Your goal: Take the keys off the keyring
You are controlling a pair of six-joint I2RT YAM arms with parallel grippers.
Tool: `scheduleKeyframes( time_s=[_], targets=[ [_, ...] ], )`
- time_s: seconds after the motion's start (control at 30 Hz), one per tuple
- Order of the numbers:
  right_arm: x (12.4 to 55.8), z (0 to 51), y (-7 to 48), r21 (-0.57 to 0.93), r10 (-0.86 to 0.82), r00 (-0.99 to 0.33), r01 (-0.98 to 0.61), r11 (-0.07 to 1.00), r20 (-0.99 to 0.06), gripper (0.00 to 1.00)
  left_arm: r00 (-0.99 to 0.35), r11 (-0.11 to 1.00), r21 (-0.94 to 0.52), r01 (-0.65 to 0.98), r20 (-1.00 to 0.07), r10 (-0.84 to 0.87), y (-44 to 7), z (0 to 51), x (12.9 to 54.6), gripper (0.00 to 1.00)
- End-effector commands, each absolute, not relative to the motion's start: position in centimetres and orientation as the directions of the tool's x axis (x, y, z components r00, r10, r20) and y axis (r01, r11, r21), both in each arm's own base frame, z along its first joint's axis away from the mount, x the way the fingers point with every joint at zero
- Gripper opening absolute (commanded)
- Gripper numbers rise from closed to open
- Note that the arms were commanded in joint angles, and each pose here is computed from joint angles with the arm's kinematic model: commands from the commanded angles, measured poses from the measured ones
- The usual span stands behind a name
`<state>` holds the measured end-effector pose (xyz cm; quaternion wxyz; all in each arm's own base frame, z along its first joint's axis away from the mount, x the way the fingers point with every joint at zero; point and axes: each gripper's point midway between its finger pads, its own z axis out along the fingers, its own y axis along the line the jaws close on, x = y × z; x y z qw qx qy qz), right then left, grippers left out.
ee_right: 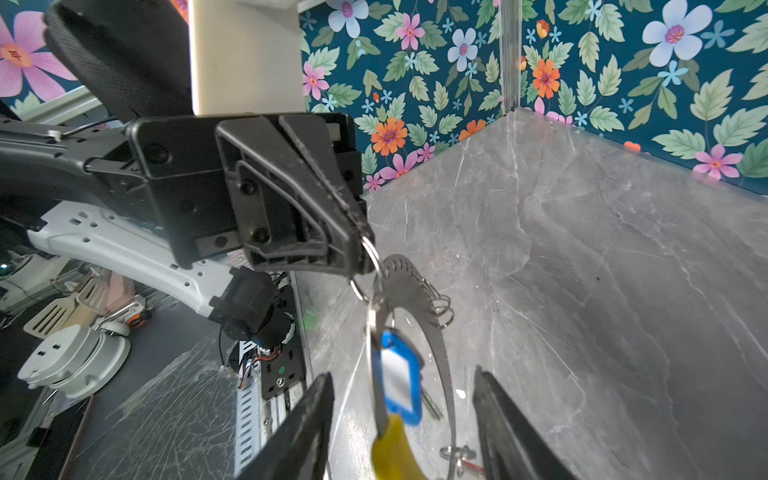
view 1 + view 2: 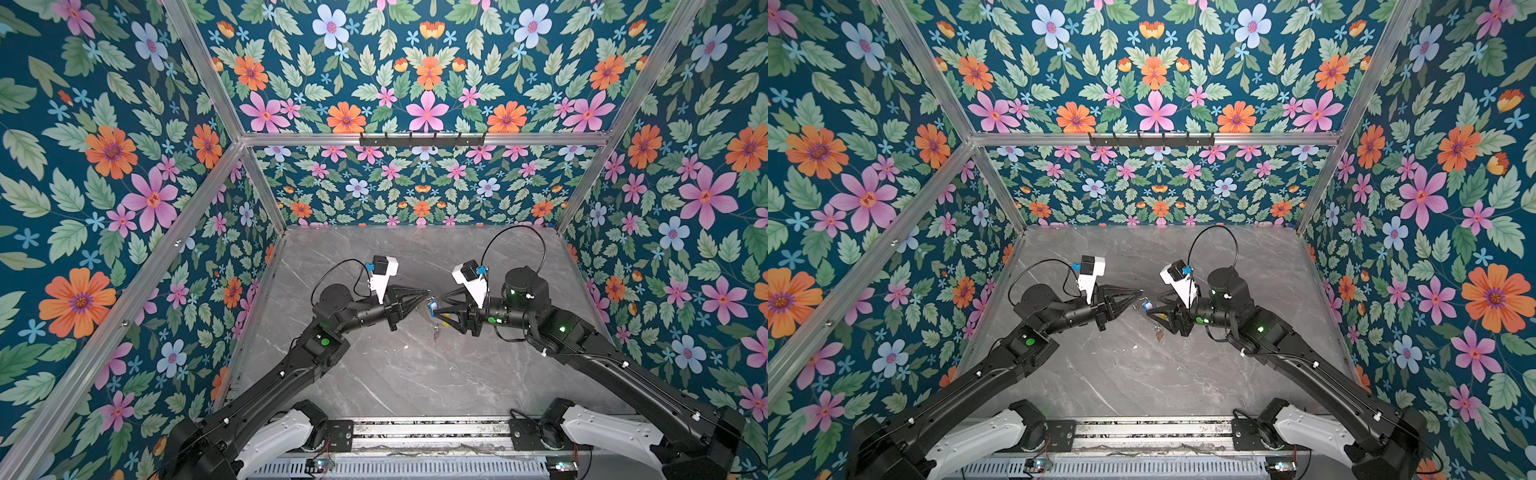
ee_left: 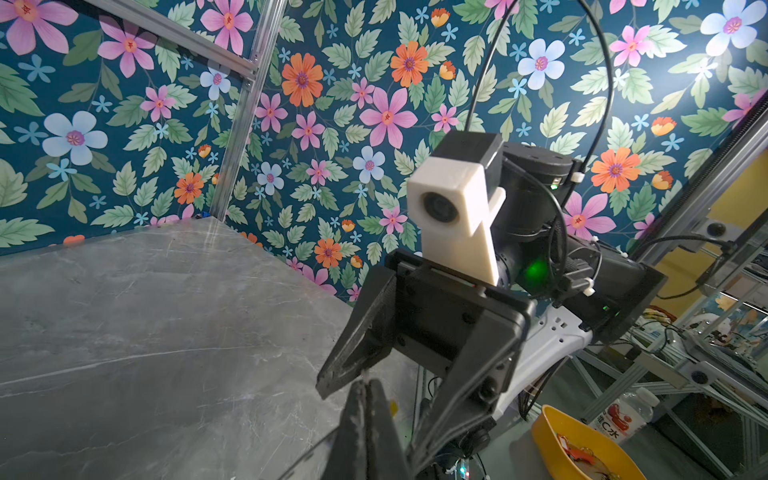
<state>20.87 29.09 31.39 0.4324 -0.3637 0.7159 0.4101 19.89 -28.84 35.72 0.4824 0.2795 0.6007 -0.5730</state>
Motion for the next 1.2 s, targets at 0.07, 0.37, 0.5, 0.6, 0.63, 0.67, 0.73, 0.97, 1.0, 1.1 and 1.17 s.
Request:
scheduleKeyframes(
  time_s=[0.07,0.37,0.5,0.6,0.63,0.67,0.73,0.97,1.0,1.1,1.17],
  targets=[
    [21.9,32.0,29.2,0.230,-0.155,-0.321,-0.875,0.426,-0.934,0.40,-0.318,0.192,-0.376,0.907,-0.907,-0.275,-28.4,37.5,19.9,0.00],
    [21.9,32.5,29.6,0.204,-0.158,-0.295,-0.881,0.427,-0.942,0.20,-0.321,0.214,-0.387,0.897,-0.903,-0.287,-28.3,37.5,20.3,0.00],
    [21.9,32.3,29.8,0.191,-0.179,-0.292,-0.881,0.433,-0.940,0.13,-0.327,0.236,-0.398,0.887,-0.900,-0.288,-28.3,37.4,20.7,0.00],
    [21.8,32.3,30.2,0.180,-0.194,-0.288,-0.880,0.439,-0.938,0.05,-0.335,0.241,-0.405,0.882,-0.899,-0.282,-28.4,37.3,20.8,0.00],
    [21.7,32.3,30.3,0.171,-0.201,-0.283,-0.881,0.441,-0.938,0.03,-0.336,0.244,-0.406,0.881,-0.899,-0.282,-28.4,37.3,20.9,0.00],
    [21.7,32.2,30.4,0.165,-0.207,-0.280,-0.881,0.444,-0.938,0.01,-0.339,0.246,-0.409,0.879,-0.898,-0.280,-28.4,37.2,20.8,0.00],
    [21.7,32.3,30.5,0.158,-0.209,-0.276,-0.879,0.449,-0.938,0.00,-0.342,0.259,-0.414,0.873,-0.897,-0.281,-28.3,37.1,21.0,0.00],
    [21.7,32.7,30.5,0.124,-0.220,-0.250,-0.875,0.468,-0.943,0.00,-0.353,0.305,-0.423,0.853,-0.899,-0.258,-28.3,36.6,21.4,0.00],
    [21.6,32.8,30.6,0.119,-0.222,-0.247,-0.876,0.468,-0.943,0.00,-0.353,0.315,-0.422,0.850,-0.901,-0.253,-28.3,36.5,21.5,0.00],
    [21.4,32.9,30.7,0.100,-0.231,-0.233,-0.875,0.474,-0.945,0.00,-0.347,0.337,-0.418,0.844,-0.904,-0.251,-28.2,36.3,21.5,0.00],
    [21.4,33.0,30.7,0.081,-0.235,-0.220,-0.869,0.488,-0.947,0.00,-0.344,0.345,-0.414,0.842,-0.906,-0.247,-28.2,36.2,21.6,0.00]
  ],
)
